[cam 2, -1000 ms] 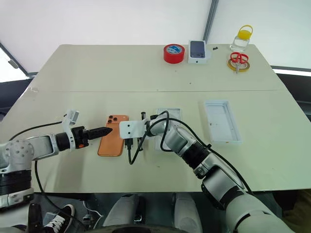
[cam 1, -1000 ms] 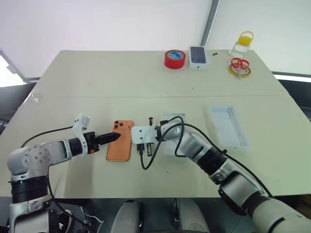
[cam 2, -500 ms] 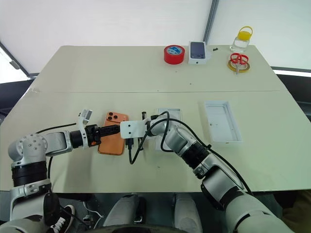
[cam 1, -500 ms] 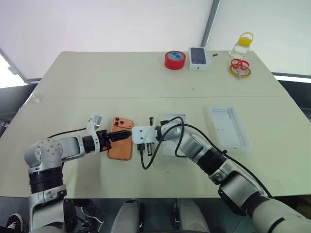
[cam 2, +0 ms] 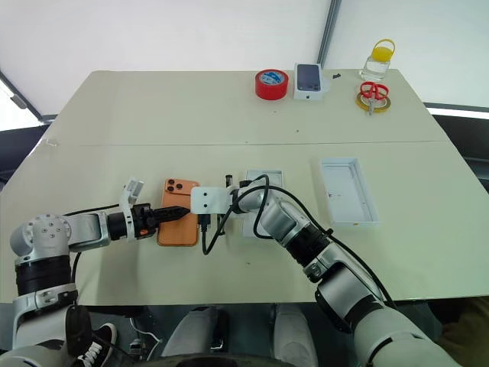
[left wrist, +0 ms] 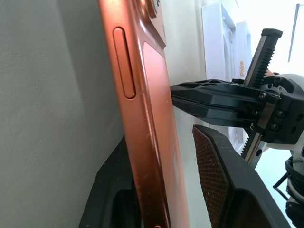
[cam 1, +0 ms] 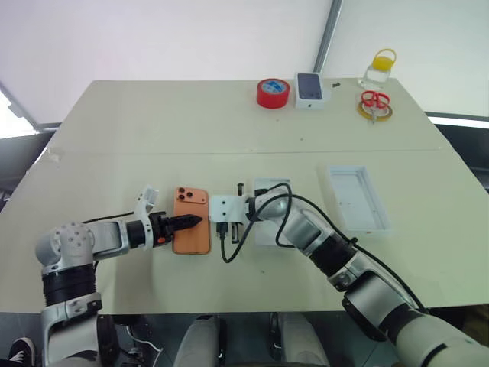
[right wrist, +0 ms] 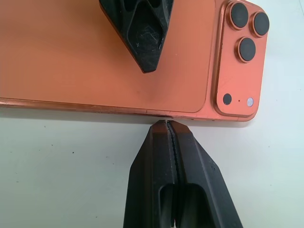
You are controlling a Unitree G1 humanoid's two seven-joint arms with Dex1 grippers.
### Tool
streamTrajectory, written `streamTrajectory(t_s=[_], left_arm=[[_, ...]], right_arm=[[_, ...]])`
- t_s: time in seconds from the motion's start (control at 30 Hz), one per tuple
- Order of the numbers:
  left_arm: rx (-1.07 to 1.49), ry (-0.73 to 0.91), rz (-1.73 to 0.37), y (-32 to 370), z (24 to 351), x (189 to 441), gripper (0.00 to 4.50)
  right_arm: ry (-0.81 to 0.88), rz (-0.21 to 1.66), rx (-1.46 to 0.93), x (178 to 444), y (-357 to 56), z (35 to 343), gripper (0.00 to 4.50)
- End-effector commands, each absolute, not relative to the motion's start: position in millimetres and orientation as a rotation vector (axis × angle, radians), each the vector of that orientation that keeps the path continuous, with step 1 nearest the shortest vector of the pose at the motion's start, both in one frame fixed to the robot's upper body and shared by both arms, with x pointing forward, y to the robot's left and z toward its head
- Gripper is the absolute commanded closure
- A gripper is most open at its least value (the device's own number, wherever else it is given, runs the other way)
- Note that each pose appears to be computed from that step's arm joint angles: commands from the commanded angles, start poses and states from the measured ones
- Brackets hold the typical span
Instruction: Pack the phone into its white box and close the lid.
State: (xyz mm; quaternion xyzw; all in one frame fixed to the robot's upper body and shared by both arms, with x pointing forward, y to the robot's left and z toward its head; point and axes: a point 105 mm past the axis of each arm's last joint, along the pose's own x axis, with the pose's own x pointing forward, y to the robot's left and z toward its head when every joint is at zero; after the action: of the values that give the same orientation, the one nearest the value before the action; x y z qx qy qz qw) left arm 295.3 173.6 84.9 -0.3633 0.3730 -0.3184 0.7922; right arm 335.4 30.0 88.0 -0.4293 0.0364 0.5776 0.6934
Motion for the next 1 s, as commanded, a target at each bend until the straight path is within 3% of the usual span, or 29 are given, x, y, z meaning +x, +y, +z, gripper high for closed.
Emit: streamTrajectory(t_s=[0.03,0.17,0.27,0.43,0.57,0.7,0.87,1.0], left_arm=[[-0.818,0.790,-0.703,173,88,293,3.12],[-0.839,0.781,-0.696,174,87,293,4.47],[-0.845,0.719,-0.704,177,94,296,4.47],[-0.946,0.471,-0.753,187,134,307,4.47],[-0.889,0.411,-0.749,183,140,309,4.50],[-0.906,0.429,-0.796,174,140,307,4.50],[-0.763,0.417,-0.771,164,141,313,4.50],[-0.678,0.399,-0.786,156,142,314,4.50]], right_arm=[[0.060,1.272,-0.946,337,29,94,4.50],[0.061,1.269,-0.948,337,28,94,4.50],[-0.021,1.266,-0.868,334,34,117,4.50],[-0.091,1.314,-0.435,327,27,181,4.50],[-0.068,1.406,-0.422,313,-1,181,3.19],[0.034,1.498,-0.544,288,-31,161,1.07],[0.148,1.491,-0.723,271,-84,137,1.07],[0.178,1.491,-0.762,258,-100,128,1.07]])
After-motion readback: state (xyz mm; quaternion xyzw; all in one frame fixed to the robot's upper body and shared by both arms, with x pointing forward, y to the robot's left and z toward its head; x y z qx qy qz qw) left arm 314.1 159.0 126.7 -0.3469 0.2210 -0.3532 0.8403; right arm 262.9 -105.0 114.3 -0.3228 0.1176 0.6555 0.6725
